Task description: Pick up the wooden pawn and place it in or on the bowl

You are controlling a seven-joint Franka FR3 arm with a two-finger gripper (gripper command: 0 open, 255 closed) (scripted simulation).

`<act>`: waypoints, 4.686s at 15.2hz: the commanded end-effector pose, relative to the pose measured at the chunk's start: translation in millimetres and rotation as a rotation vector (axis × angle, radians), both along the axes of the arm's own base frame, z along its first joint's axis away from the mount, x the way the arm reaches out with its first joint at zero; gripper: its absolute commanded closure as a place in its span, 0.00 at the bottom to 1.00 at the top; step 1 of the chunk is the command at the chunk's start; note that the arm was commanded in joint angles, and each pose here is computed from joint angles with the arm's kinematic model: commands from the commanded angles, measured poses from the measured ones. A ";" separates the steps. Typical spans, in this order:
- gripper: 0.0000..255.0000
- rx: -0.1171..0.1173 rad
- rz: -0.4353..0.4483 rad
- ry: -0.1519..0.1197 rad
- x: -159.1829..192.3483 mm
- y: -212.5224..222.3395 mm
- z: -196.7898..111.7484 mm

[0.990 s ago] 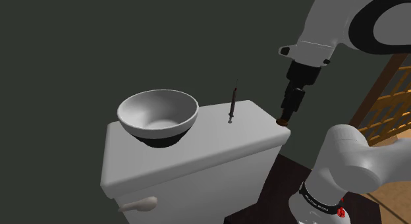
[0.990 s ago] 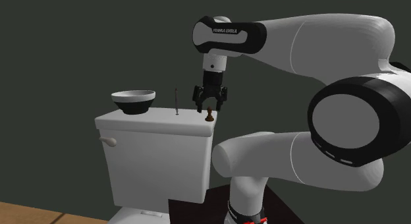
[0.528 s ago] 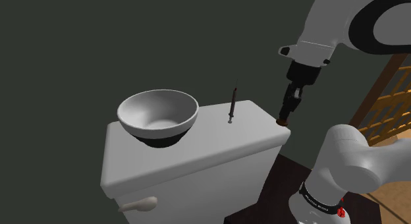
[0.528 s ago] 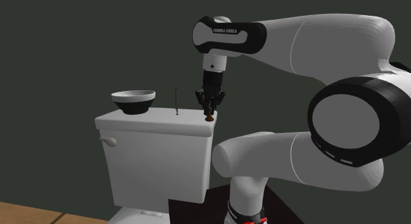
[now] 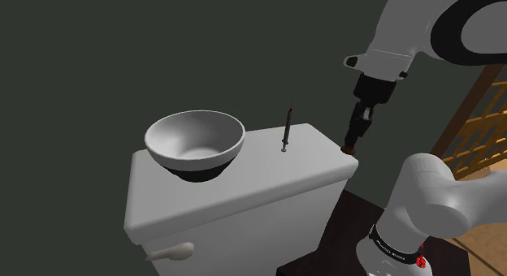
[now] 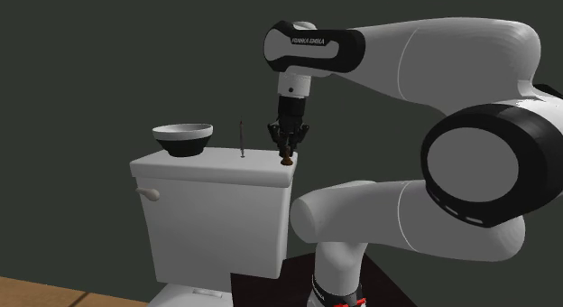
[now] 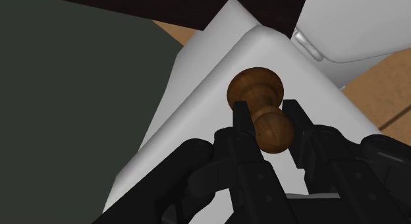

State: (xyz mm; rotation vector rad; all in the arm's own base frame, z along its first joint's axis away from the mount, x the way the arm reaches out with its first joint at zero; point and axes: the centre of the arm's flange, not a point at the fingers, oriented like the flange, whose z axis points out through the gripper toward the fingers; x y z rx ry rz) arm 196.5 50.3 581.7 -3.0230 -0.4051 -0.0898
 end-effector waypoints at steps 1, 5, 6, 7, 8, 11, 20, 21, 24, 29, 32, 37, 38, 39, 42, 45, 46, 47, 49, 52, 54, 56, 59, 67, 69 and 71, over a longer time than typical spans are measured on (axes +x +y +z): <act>1.00 0.000 0.000 0.000 -0.4 0.4 7.9; 1.00 0.000 0.000 0.000 -0.4 0.4 28.9; 1.00 0.000 0.000 0.000 -0.4 0.4 34.2; 1.00 0.000 0.000 0.000 -0.4 0.4 39.5; 1.00 0.000 0.000 0.000 -0.4 0.4 44.8; 1.00 0.000 0.000 0.000 -0.4 0.4 60.7; 1.00 0.000 0.000 0.000 -0.4 0.4 108.1; 1.00 0.000 0.000 0.000 -0.4 0.4 113.4; 1.00 0.000 0.000 0.000 -0.4 0.4 129.3; 1.00 0.000 0.000 0.000 -0.4 0.4 155.7; 1.00 0.000 0.000 0.000 7.8 10.7 163.1; 1.00 0.000 0.000 0.000 48.8 62.4 165.0; 1.00 0.000 0.000 0.000 57.0 72.8 165.4; 1.00 0.000 0.000 0.000 65.2 83.1 165.8; 1.00 0.000 0.000 0.000 89.8 114.1 167.0; 1.00 0.000 0.000 0.000 114.4 145.1 168.1; 1.00 0.000 0.000 0.000 122.6 155.5 168.5; 1.00 0.000 0.000 0.000 130.8 165.8 168.9; 1.00 0.000 0.000 0.000 147.2 186.5 169.7; 1.00 0.000 0.000 0.000 171.8 217.5 170.8; 1.00 0.000 0.000 0.000 188.2 238.2 171.6; 1.00 0.000 0.000 0.000 204.6 258.8 172.4; 1.00 0.000 0.000 0.000 229.2 289.9 173.5; 1.00 0.000 0.000 0.000 238.6 301.7 137.0; 1.00 0.000 0.000 0.000 238.6 301.7 126.5; 1.00 0.000 0.000 0.000 238.6 301.7 115.9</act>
